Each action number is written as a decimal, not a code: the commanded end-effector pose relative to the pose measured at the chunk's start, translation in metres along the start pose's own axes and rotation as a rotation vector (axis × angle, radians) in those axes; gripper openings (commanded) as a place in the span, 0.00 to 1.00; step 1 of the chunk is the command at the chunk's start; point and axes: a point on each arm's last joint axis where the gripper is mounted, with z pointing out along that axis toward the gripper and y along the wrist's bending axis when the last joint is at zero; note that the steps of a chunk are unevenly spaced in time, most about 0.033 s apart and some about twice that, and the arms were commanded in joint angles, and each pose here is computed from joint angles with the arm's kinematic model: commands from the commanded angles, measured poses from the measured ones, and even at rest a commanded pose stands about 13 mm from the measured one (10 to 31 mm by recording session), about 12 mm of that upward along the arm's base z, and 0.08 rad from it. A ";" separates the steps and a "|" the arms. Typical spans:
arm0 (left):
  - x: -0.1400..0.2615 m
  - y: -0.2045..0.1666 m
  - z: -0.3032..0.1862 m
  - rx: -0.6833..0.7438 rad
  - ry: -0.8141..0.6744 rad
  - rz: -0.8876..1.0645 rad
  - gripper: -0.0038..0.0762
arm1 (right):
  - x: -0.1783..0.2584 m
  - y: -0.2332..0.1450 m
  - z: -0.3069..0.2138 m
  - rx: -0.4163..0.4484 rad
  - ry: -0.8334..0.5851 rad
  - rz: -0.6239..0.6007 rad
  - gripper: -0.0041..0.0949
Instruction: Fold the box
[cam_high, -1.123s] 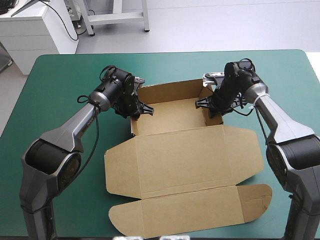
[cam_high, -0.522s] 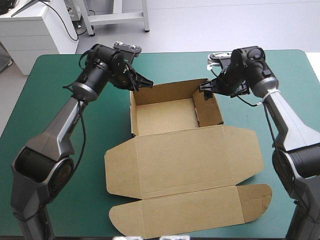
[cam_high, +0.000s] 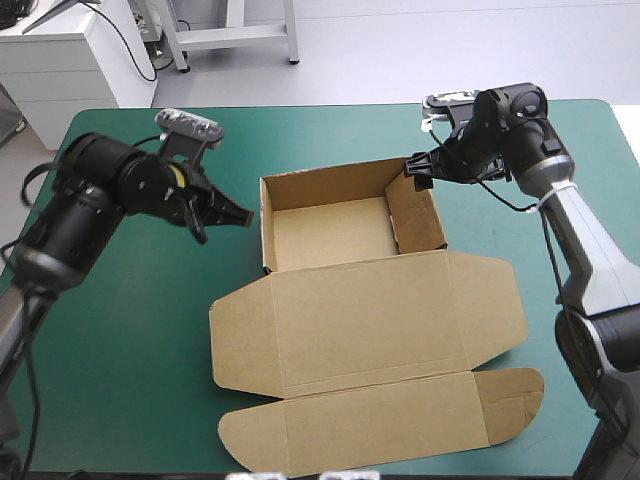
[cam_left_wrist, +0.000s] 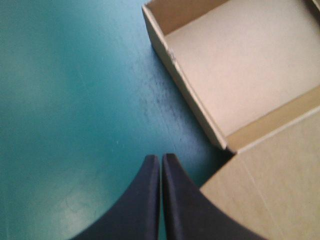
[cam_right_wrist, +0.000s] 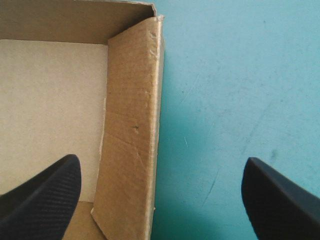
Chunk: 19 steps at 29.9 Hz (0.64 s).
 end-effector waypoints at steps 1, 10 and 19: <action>0.036 0.002 -0.027 0.007 -0.030 0.002 0.04 | -0.005 -0.002 -0.001 0.005 -0.016 -0.020 0.86; 0.121 0.005 -0.018 0.003 0.054 0.026 0.04 | -0.005 0.003 0.040 -0.054 0.075 -0.021 0.86; 0.183 0.006 0.003 0.012 -0.028 0.029 0.04 | -0.004 0.006 0.058 -0.093 0.113 -0.023 0.55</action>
